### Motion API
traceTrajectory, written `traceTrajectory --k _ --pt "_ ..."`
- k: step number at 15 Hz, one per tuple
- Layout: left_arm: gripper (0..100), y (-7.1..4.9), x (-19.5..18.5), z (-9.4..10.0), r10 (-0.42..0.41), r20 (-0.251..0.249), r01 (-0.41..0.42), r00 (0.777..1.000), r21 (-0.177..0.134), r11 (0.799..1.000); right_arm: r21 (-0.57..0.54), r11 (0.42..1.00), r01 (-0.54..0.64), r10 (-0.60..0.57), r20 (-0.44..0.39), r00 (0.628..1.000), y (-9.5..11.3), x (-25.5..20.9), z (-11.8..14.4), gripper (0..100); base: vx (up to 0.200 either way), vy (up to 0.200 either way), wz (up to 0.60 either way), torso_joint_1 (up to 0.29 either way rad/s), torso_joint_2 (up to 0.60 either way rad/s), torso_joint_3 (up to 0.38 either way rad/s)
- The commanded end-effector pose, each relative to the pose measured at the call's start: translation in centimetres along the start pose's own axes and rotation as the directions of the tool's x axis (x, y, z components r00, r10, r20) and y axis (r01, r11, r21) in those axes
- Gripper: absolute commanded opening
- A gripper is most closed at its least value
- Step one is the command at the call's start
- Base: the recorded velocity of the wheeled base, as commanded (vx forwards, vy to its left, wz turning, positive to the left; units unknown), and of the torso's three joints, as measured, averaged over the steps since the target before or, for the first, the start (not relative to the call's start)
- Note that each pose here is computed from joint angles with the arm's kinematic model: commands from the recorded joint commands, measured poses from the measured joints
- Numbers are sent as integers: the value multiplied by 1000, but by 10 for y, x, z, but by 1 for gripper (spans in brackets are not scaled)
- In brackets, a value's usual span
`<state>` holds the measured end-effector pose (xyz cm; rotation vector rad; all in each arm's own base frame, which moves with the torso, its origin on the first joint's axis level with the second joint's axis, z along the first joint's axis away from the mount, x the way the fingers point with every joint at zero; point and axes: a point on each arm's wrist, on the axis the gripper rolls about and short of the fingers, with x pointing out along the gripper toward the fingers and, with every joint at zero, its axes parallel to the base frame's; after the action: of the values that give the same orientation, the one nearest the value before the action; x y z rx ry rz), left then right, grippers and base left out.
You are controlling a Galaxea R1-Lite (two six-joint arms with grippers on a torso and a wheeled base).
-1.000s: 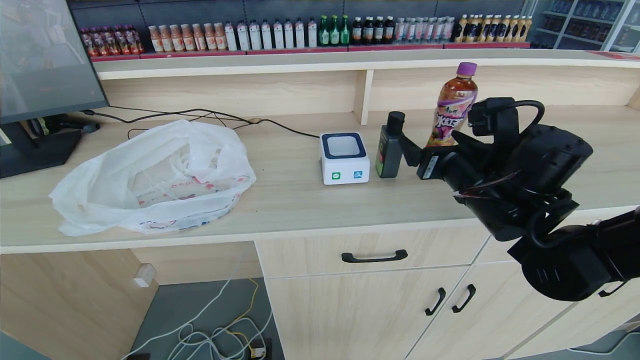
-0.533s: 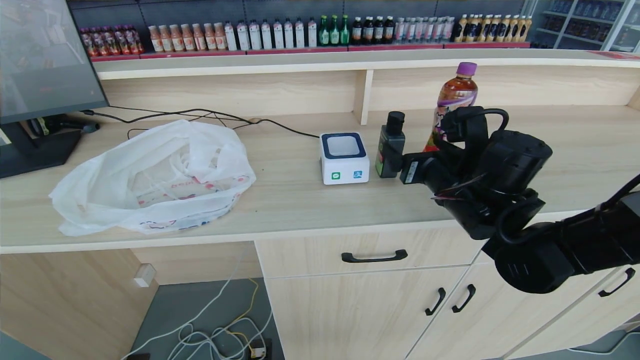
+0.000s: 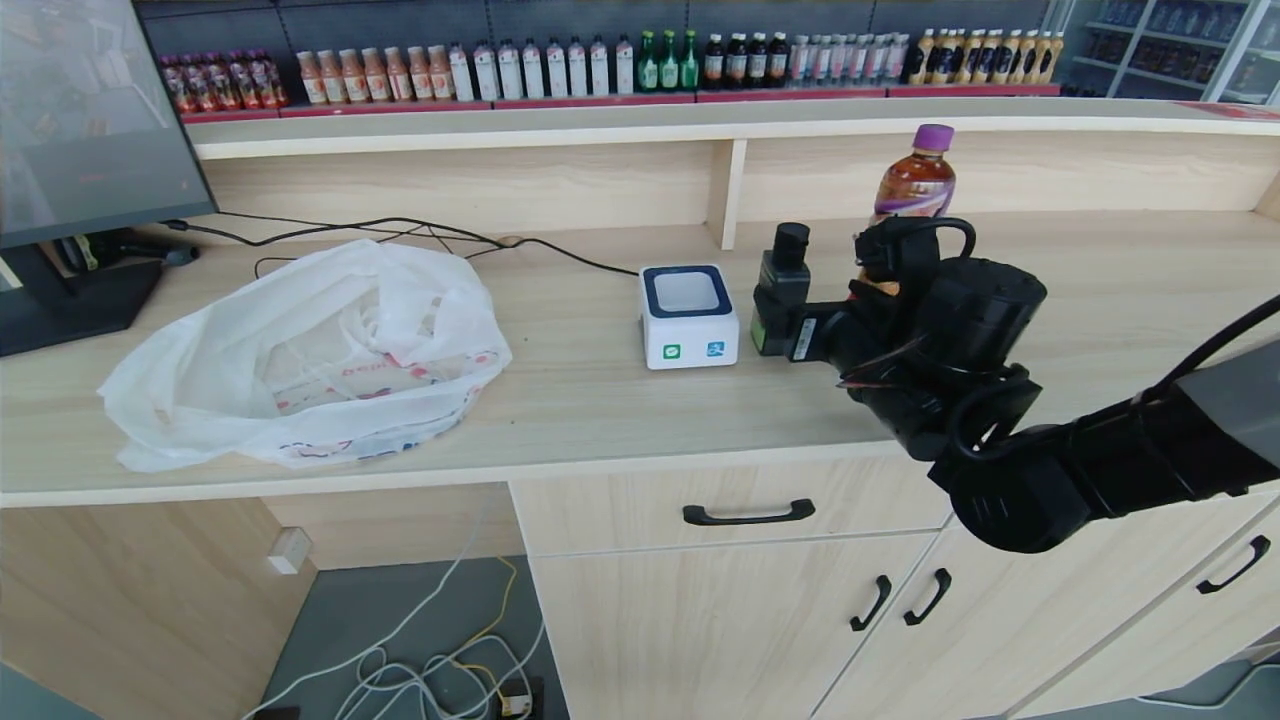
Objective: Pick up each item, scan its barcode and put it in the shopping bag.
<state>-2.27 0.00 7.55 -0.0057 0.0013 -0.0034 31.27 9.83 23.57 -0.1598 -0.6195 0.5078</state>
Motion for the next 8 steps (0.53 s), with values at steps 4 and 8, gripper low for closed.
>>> traceTrajectory --k 4,8 --pt "100 0 0 0 0 0 0 1000 0 1000 17 999 40 -40 9 999 6 -5 14 0 0 0 0 0 0 0" --pt "100 0 0 0 0 0 0 1000 0 1000 127 970 207 -203 -47 978 29 -11 20 0 0 0 0 0 0 0"
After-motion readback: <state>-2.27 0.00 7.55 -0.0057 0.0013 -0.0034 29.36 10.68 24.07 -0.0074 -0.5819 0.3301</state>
